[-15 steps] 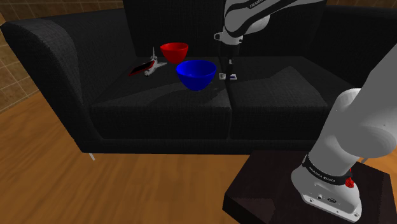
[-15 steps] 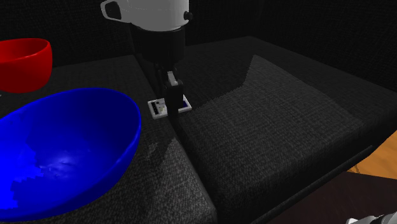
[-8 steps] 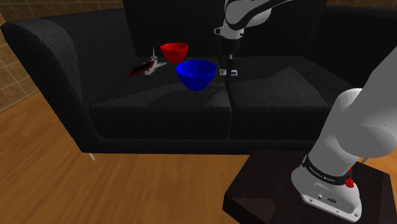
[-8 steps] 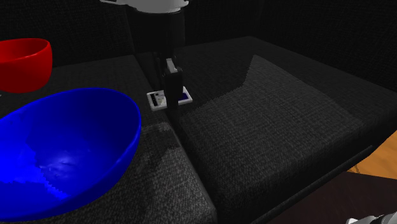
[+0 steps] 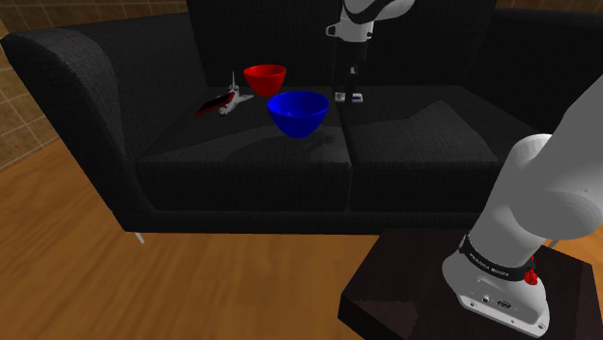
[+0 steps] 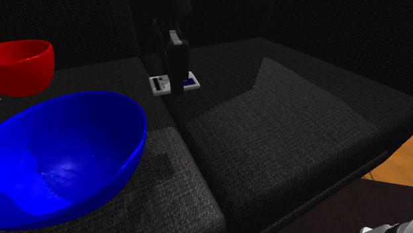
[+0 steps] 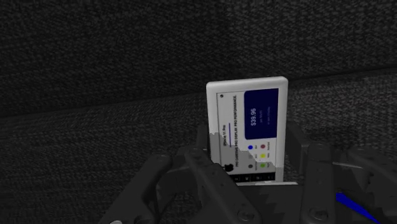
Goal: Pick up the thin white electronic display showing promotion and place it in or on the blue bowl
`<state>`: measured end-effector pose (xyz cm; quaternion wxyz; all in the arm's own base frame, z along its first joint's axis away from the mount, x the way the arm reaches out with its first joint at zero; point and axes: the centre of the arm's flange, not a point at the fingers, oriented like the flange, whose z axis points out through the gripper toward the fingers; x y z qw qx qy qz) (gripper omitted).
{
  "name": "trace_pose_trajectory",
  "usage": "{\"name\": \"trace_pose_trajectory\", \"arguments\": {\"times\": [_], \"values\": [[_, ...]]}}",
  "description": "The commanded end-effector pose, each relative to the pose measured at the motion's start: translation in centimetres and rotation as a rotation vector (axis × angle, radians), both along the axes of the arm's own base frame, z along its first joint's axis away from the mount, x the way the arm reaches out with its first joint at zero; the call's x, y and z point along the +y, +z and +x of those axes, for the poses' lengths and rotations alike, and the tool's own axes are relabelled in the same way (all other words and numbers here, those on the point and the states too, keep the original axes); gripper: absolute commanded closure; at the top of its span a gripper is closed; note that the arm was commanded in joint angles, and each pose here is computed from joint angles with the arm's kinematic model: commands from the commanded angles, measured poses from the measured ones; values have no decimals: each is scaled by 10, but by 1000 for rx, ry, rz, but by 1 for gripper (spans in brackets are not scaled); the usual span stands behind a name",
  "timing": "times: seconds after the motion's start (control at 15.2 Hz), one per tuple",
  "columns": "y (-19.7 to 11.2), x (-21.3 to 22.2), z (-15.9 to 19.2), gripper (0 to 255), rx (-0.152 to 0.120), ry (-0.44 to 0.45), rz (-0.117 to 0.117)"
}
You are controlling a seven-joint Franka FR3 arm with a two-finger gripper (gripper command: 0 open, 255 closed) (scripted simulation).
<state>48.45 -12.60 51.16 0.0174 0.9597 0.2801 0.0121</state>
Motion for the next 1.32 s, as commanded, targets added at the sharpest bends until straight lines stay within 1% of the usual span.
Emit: {"name": "trace_pose_trajectory", "arguments": {"times": [0.0, 1.25], "values": [[10, 0, 1, 255, 0, 0, 0], [110, 0, 1, 255, 0, 0, 0]]}}
